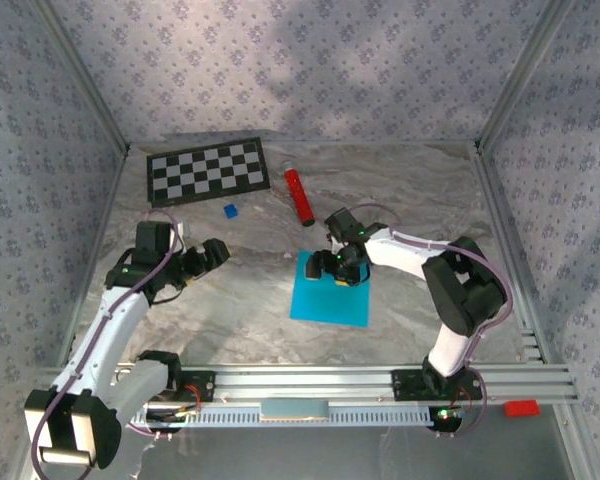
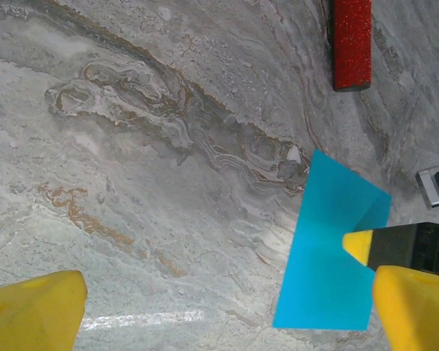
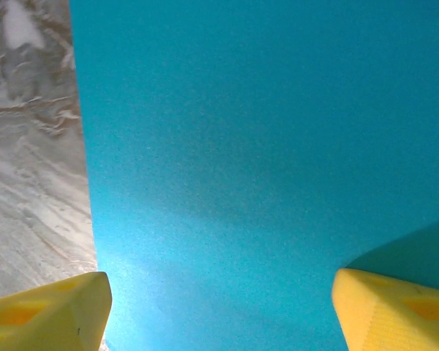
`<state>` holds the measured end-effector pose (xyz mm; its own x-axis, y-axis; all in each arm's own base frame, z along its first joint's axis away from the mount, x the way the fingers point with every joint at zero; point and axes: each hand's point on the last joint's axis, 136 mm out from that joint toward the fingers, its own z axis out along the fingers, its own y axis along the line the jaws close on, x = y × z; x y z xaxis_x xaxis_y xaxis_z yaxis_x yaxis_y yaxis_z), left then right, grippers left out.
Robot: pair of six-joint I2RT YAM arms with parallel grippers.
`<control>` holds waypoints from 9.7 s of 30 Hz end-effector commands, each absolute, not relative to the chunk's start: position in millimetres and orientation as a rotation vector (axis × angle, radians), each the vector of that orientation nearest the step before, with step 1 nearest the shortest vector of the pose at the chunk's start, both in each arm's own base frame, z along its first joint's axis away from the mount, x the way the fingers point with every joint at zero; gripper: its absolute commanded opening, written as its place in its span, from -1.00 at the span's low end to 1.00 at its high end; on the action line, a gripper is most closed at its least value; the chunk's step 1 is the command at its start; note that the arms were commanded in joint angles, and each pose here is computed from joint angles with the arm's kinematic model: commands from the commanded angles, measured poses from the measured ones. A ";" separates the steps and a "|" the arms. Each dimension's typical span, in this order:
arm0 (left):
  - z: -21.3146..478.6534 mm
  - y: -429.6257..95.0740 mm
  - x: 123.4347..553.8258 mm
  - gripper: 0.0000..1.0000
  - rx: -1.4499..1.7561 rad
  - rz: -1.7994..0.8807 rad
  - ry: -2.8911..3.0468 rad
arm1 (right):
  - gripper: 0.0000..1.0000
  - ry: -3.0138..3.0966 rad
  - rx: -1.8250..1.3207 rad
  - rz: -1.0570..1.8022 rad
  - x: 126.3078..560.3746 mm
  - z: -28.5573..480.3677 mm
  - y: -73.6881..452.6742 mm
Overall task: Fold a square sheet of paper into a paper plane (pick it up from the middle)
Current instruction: Move the square sheet of paper to the center of the table, then first fold the square sheet of paper in half at the center of the table.
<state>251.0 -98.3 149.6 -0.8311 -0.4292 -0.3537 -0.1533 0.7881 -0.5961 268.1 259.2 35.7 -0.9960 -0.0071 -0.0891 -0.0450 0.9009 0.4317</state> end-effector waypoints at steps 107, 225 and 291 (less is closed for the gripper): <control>8.8 -309.4 246.3 0.81 0.039 0.017 3.158 | 0.94 2.586 0.356 0.822 293.3 76.4 126.1; 56.8 -333.6 276.2 0.13 -0.064 -0.686 2.799 | 0.69 2.540 0.422 0.989 300.9 98.6 139.5; 0.3 -310.1 273.2 0.16 0.118 -0.322 3.004 | 0.72 2.606 0.359 0.982 296.9 84.0 150.3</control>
<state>273.0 -319.0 24.9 -0.9880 0.0570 -0.1438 0.0959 0.9553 -0.2798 293.8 146.9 79.1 -0.9082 0.3661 -0.2030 0.1421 0.7257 0.6732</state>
